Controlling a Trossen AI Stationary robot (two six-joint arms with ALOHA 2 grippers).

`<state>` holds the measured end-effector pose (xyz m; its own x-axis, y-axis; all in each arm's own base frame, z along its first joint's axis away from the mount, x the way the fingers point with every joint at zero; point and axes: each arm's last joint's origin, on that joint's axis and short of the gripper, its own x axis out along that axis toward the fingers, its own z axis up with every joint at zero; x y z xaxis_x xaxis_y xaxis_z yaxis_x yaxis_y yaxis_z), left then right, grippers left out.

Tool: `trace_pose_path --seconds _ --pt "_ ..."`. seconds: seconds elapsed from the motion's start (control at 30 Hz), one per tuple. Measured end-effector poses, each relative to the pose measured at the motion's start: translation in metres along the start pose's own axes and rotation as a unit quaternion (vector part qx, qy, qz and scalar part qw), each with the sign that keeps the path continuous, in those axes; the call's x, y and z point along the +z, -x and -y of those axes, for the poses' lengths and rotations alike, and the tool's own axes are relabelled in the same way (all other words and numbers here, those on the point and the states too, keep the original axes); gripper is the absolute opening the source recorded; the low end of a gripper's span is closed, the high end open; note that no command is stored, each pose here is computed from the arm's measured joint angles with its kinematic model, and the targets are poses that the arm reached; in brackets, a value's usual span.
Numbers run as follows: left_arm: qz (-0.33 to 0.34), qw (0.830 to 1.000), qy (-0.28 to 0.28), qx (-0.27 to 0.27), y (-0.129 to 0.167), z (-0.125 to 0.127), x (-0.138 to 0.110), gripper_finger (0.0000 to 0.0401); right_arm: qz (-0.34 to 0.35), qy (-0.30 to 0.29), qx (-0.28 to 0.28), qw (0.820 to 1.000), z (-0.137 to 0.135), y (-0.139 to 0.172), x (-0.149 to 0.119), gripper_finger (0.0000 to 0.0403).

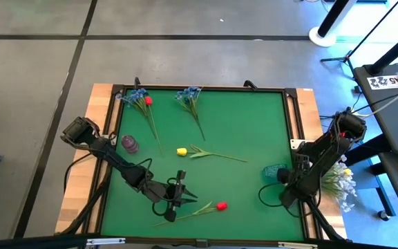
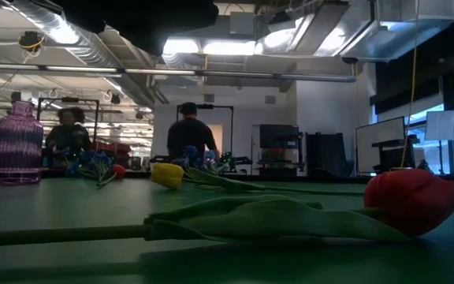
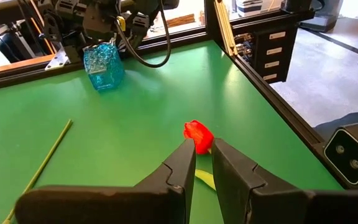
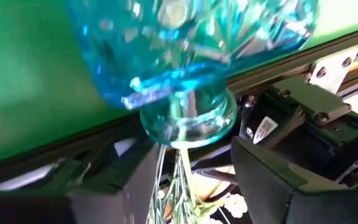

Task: Sort flowers into vase by color
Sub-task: Adjust the blue vase

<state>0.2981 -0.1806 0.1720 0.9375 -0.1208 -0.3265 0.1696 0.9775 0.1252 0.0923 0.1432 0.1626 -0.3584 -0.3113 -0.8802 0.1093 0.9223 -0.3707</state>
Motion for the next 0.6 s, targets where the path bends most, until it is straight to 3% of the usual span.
trace_pose_path --seconds 0.2,0.43,0.6 --pt "-0.001 1.000 0.000 0.000 0.0000 0.0000 -0.0002 0.0050 0.017 -0.023 -0.003 1.000 -0.0003 -0.0002 0.0013 0.0177" --pt "-0.001 1.000 0.000 0.000 0.0001 0.0001 -0.0003 0.0050 0.015 -0.024 0.003 1.000 -0.0010 -0.0002 0.0019 0.0175" --pt "-0.001 1.000 0.000 0.000 0.0001 0.0002 -0.0003 0.0050 -0.002 -0.030 0.044 0.999 -0.0068 -0.0036 0.0030 0.0175"
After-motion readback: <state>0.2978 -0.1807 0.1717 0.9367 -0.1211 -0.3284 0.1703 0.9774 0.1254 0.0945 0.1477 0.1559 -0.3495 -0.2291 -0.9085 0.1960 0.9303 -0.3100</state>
